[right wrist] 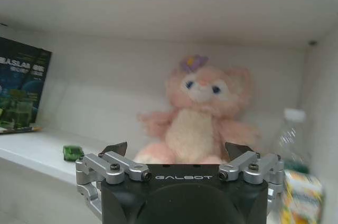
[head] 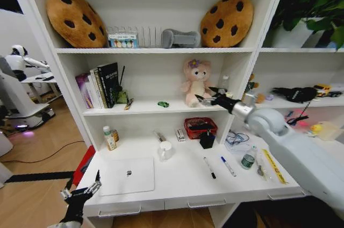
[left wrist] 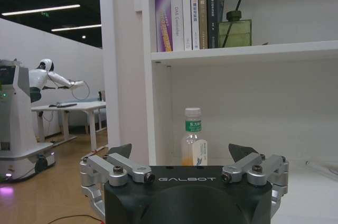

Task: Organize the objects on the table.

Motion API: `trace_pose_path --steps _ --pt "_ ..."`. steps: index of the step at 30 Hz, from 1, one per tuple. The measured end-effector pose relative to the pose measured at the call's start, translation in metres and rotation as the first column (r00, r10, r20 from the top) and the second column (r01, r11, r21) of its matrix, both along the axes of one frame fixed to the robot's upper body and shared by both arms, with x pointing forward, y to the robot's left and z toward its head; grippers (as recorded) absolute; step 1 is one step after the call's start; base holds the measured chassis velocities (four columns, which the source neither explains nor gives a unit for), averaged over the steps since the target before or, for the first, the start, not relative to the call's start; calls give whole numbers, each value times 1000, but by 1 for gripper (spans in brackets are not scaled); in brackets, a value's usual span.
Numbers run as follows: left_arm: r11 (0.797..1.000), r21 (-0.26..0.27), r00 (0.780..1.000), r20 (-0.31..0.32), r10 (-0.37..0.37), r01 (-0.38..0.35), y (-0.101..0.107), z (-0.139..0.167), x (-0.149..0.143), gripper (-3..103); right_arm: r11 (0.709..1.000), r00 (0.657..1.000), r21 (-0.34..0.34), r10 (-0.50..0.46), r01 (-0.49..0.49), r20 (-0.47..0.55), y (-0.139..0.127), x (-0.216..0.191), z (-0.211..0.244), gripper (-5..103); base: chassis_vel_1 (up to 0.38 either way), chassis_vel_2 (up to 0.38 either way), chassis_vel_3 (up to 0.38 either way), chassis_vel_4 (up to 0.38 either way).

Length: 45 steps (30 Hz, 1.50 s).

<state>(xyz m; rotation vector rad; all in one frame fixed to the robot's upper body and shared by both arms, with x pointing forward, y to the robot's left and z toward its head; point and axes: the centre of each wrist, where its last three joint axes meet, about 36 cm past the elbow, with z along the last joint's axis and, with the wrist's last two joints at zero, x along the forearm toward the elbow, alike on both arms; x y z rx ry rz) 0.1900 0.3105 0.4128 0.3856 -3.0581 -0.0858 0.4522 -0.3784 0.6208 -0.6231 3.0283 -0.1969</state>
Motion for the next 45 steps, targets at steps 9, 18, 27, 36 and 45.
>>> trace_pose_path --steps 9,18,27,36,45 --pt "1000 17 999 34 -9 8 -1 23 -3 100 983 985 95 -150 158 -91 -11 -97 -89 100 0 0 0 0" --pt "998 31 998 38 -49 48 -2 38 -4 100 972 970 62 -221 228 -101 -20 -165 -145 100 0 0 0 0" --pt "998 27 998 33 -61 60 -2 65 -10 100 969 972 96 -220 228 -86 -6 -172 -150 100 0 0 0 0" --pt "997 61 998 1 -57 57 5 75 -14 100 968 973 114 -215 224 -87 13 -175 -163 100 0 0 0 0" --pt "997 61 998 0 -57 56 6 75 -14 100 944 952 127 -298 305 -73 31 -189 -195 100 0 0 0 0"
